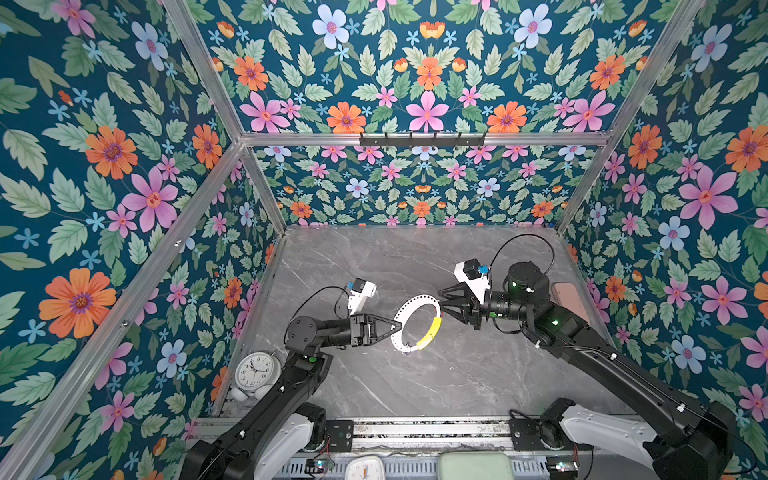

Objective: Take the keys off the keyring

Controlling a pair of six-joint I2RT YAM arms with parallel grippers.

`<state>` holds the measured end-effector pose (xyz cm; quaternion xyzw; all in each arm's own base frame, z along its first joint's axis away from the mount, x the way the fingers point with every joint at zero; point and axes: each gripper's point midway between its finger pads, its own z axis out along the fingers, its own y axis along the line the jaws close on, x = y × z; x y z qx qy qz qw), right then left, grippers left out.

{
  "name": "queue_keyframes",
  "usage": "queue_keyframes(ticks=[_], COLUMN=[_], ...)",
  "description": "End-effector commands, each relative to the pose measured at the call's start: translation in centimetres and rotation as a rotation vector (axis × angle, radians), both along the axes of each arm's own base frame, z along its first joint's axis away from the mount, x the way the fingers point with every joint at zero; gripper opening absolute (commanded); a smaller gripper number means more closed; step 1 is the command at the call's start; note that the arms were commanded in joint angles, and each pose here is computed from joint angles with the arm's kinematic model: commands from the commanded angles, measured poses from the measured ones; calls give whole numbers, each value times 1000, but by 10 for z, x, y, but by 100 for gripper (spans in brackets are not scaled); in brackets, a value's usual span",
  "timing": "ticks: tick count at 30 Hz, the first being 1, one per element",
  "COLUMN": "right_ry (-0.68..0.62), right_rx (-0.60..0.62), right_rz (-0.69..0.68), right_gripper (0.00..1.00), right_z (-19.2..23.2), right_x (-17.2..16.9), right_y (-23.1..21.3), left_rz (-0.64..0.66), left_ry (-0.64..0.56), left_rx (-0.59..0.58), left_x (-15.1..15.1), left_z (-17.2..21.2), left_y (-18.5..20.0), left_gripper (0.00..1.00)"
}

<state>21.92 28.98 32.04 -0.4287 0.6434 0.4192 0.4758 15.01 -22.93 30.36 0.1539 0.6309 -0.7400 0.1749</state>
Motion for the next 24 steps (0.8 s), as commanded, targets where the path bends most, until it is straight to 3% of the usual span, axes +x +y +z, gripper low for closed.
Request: queue_keyframes(ticks=[1,11,17,18,21,24], right_ry=[-31,-41,-53,-49,-51,-42], right_rx=[21,20,82,99,148,186], right_rz=[46,45,4,-4,-44,-70], right_gripper=[29,0,0,0,0,0], right_z=[10,13,22,24,31,36], right_x=[-8,-12,-7,-6,0,5], right_y=[2,-1,-3,-3,-4,-5], left_rz=[-15,-11,10,16,49,101], left_ry=[-47,-33,12,20,48,53], left_rx=[-12,-9,-5,-8,-12,-24], left_x=[-6,-5,4,5,14,25], left_z=[5,2,-8,-10,-16,-18], left_y=[1,1,0,0,-1,2], left_gripper=[0,0,0,4,34,41])
